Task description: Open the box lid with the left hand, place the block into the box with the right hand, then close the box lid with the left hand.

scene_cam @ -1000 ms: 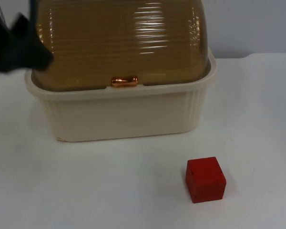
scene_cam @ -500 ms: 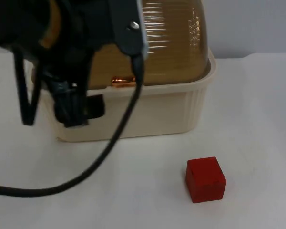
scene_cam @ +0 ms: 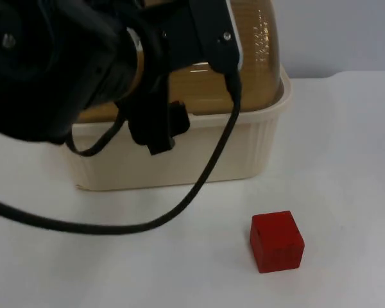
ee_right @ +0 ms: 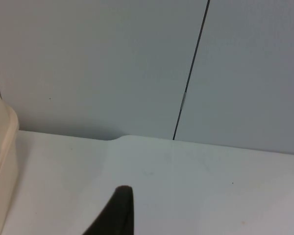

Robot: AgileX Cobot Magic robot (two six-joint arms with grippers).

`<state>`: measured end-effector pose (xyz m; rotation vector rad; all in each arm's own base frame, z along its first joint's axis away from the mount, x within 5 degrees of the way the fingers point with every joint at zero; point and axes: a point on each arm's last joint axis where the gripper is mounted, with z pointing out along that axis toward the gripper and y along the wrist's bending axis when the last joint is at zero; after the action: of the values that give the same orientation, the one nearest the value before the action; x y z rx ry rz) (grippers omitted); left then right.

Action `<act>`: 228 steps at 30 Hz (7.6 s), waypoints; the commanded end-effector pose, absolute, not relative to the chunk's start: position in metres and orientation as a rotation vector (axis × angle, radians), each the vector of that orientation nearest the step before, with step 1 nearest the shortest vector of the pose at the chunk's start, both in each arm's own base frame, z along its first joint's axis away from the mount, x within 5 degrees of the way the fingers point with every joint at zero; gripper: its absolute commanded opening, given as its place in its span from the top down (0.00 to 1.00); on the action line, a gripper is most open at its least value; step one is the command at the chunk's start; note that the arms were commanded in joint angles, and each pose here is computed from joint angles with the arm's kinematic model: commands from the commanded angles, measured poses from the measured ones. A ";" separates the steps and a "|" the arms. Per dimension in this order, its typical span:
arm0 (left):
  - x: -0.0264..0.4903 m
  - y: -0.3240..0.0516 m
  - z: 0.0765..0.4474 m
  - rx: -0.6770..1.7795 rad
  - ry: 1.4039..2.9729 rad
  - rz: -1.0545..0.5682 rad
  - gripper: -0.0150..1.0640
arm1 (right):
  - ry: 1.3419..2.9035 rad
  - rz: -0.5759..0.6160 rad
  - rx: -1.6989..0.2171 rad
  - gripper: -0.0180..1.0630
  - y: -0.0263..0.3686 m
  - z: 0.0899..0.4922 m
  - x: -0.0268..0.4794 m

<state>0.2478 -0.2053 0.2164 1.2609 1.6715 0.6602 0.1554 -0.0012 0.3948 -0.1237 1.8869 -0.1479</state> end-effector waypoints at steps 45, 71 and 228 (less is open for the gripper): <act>0.238 -0.201 0.161 1.590 1.680 0.616 0.87 | 1.852 -0.152 -0.124 0.01 -0.001 0.399 0.154; 0.279 -0.196 0.173 1.608 1.676 0.467 0.99 | 1.843 -0.154 -0.125 0.01 -0.001 0.400 0.155; 0.167 -0.003 0.382 -0.074 1.762 -0.059 0.01 | 2.206 0.395 -0.649 0.01 0.090 0.347 0.172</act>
<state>0.1684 -0.0015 0.3826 -0.0686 1.7589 -0.0438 0.1657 0.0759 0.3591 -0.5315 2.1402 0.3972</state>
